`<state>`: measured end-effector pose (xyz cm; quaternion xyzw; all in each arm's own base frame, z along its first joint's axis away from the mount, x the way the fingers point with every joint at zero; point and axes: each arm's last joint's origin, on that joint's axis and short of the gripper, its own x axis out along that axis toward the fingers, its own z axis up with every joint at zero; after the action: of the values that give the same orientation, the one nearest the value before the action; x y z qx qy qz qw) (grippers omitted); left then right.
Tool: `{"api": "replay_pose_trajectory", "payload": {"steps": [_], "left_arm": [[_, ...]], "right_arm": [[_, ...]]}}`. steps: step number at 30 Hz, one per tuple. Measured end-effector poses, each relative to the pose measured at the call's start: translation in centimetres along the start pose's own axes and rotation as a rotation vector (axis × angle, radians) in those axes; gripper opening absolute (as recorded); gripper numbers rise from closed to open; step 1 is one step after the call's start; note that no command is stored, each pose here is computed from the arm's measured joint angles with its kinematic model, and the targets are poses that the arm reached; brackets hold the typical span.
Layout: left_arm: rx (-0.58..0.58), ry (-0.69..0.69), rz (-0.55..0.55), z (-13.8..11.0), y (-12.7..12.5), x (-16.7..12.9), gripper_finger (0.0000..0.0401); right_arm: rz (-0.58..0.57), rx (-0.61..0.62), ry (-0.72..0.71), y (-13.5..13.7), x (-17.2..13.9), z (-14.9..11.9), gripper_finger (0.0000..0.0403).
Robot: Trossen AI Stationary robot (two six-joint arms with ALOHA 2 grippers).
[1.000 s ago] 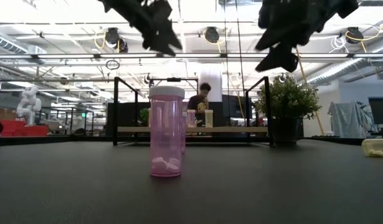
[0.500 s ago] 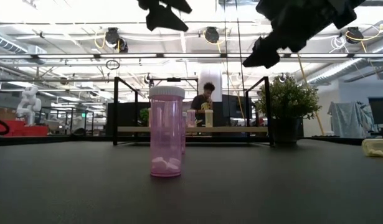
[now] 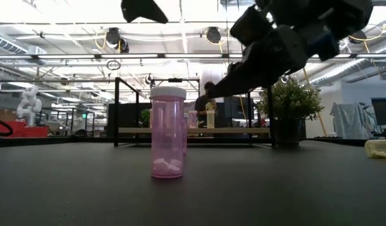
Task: Pick and place medicine bottles onto shelf by color
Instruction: Put the top pink pill bottle on the shelf aligned with the other pink pill bottle
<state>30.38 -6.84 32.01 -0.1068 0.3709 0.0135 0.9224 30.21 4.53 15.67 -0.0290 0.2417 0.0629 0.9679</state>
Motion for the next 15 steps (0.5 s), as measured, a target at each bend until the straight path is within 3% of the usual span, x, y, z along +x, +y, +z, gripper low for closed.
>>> {"api": "replay_pose_trajectory", "payload": {"steps": [5, 15], "left_arm": [[-0.03, 0.021, 0.059, -0.7, -0.6, -0.1, 0.028], [-0.041, 0.019, 0.062, -1.4, -2.1, -0.2, 0.028]], "right_arm": [[0.004, 0.029, -0.018, 0.3, 2.3, -1.7, 0.0254], [-0.046, 0.027, -0.016, 0.4, 5.6, -5.3, 0.0254]]}}
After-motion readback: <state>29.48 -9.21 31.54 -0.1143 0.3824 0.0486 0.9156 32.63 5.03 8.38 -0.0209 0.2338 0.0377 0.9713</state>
